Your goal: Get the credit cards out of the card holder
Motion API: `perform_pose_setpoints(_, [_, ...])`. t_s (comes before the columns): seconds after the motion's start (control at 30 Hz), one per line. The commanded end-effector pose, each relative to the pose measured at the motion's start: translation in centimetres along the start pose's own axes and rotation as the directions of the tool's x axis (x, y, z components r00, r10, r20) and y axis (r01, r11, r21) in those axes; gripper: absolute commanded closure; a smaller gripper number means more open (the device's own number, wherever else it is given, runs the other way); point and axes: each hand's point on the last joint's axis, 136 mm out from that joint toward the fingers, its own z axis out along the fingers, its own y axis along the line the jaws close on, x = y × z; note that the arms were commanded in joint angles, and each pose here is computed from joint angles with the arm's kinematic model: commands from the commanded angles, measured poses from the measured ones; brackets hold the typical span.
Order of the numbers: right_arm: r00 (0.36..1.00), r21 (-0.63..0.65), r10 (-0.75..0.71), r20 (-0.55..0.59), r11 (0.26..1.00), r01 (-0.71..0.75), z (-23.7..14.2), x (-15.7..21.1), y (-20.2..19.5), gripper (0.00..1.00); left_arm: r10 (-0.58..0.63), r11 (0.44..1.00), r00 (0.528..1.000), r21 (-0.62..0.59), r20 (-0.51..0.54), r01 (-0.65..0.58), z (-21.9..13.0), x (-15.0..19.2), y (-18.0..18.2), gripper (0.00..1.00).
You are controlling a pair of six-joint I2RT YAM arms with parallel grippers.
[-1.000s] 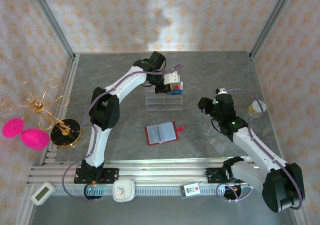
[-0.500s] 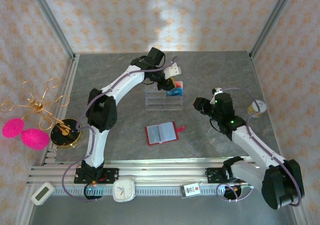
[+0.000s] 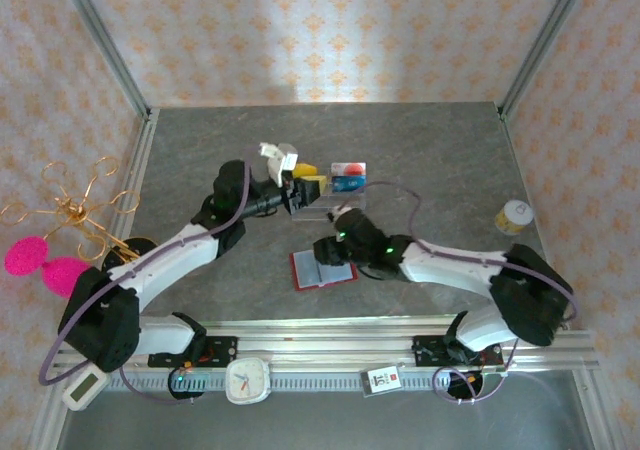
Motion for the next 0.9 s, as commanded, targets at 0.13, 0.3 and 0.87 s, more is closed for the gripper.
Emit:
perform_pose_setpoints(0.13, [0.982,0.130,-0.183,-0.038,0.974,0.186,3.5,1.5,1.7,0.54,-0.253,0.927,0.949,-0.231,0.190,0.294,-5.1,1.4,3.5,0.57])
perform_pose_setpoints(0.3, [0.968,0.222,-0.226,-0.106,0.944,0.244,5.2,3.2,0.7,0.56,-0.274,0.858,0.936,-0.385,0.219,0.341,-8.2,3.9,5.8,0.57])
perform_pose_setpoints(0.87, [0.995,0.212,-0.104,0.004,0.972,0.100,4.9,2.5,0.3,1.00,-0.483,0.756,0.875,-0.495,0.020,0.429,-8.4,15.0,7.8,0.90])
